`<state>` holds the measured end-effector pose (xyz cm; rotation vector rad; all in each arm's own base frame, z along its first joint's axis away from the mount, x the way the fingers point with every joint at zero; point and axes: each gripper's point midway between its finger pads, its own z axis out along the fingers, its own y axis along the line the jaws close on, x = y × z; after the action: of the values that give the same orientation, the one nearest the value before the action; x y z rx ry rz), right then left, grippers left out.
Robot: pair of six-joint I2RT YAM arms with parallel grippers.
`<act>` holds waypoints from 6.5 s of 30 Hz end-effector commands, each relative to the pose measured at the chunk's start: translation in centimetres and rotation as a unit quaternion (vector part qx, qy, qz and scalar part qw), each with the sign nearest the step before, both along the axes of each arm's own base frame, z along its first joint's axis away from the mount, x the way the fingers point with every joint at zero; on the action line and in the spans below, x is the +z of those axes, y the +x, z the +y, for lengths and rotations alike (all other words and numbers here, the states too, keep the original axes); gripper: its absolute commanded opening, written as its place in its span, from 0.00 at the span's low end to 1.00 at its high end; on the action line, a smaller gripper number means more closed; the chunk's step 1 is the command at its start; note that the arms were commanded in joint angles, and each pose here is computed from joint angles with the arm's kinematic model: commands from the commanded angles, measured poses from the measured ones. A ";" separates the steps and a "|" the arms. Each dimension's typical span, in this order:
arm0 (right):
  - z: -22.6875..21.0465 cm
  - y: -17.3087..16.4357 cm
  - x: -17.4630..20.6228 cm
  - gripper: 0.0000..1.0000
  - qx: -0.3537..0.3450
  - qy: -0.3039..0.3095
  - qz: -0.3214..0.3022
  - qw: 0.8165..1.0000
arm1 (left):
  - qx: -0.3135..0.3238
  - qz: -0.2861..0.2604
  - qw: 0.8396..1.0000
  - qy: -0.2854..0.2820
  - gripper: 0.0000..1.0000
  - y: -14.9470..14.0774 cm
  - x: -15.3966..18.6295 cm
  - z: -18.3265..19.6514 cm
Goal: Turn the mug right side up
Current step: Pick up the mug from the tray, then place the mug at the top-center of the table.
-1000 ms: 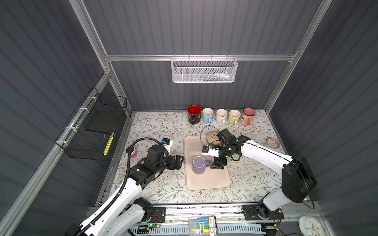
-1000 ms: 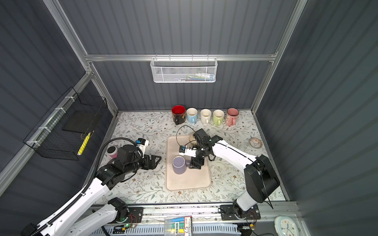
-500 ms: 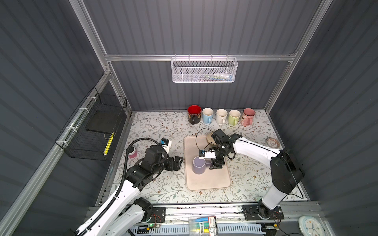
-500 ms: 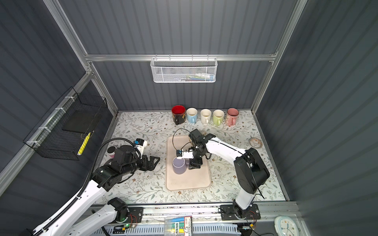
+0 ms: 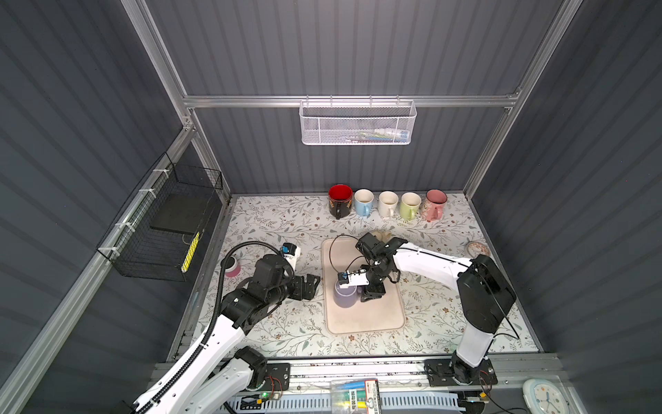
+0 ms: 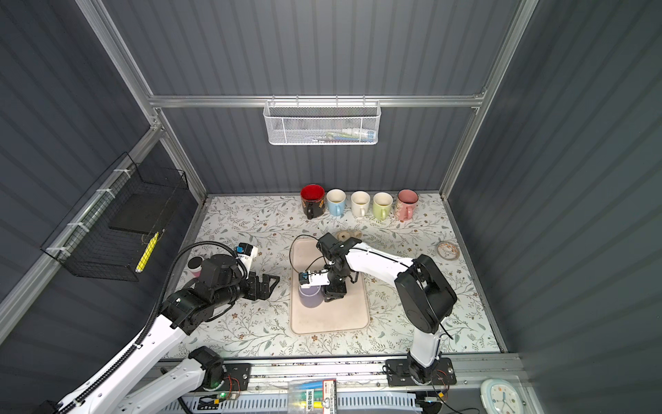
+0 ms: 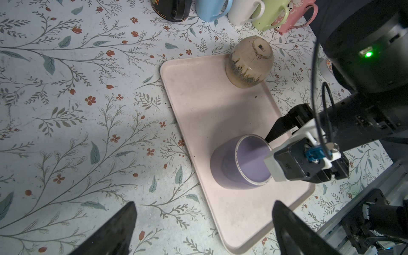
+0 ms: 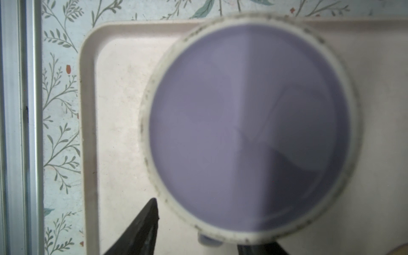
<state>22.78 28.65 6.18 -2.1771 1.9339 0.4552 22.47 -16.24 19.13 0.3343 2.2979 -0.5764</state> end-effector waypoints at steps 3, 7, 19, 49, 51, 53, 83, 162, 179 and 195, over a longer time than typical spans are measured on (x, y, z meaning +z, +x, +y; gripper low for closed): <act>0.0 -0.2 0.2 0.50 -0.018 -0.035 -0.007 0.999 | -0.008 -0.013 1.000 0.002 0.96 0.0 1.0 -0.1; 0.1 0.4 -0.1 0.49 -0.046 -0.061 -0.013 0.997 | -0.007 -0.015 1.000 0.001 0.96 0.0 1.1 -0.1; 1.1 1.7 -0.1 0.36 -0.112 -0.078 -0.017 0.991 | -0.005 -0.015 1.000 0.003 0.96 -0.1 1.0 0.1; 2.3 0.8 0.4 0.00 -0.120 -0.057 0.001 0.991 | 0.001 -0.015 1.000 0.002 0.96 -0.2 1.0 0.3; 2.3 1.1 0.6 0.00 -0.130 -0.050 -0.004 0.990 | 0.001 -0.015 1.000 0.002 0.97 -0.2 1.0 0.3; 2.5 1.6 1.1 0.00 -0.154 -0.040 -0.012 0.987 | 0.000 -0.016 1.000 0.001 0.96 -0.2 1.1 0.3; 0.2 3.4 18.9 0.00 -0.346 0.386 0.010 0.855 | -0.108 -0.134 0.957 -0.233 0.95 0.0 6.7 -5.7; 0.5 1.1 29.3 0.00 -0.260 0.543 0.120 0.789 | -0.352 -0.208 0.798 -0.443 0.00 -0.1 17.4 -15.4; -0.3 2.0 28.0 0.65 -0.274 0.558 0.119 0.774 | -0.279 -0.242 0.846 -0.383 0.00 0.8 15.8 -13.7; -4.1 3.3 25.4 0.65 -0.373 0.532 0.053 0.758 | -0.082 -0.203 0.967 -0.127 0.00 6.9 10.0 -8.7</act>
<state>25.59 25.27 32.82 -0.6537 1.6351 1.2057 28.03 -26.92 26.88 0.4898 1.8087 -0.9976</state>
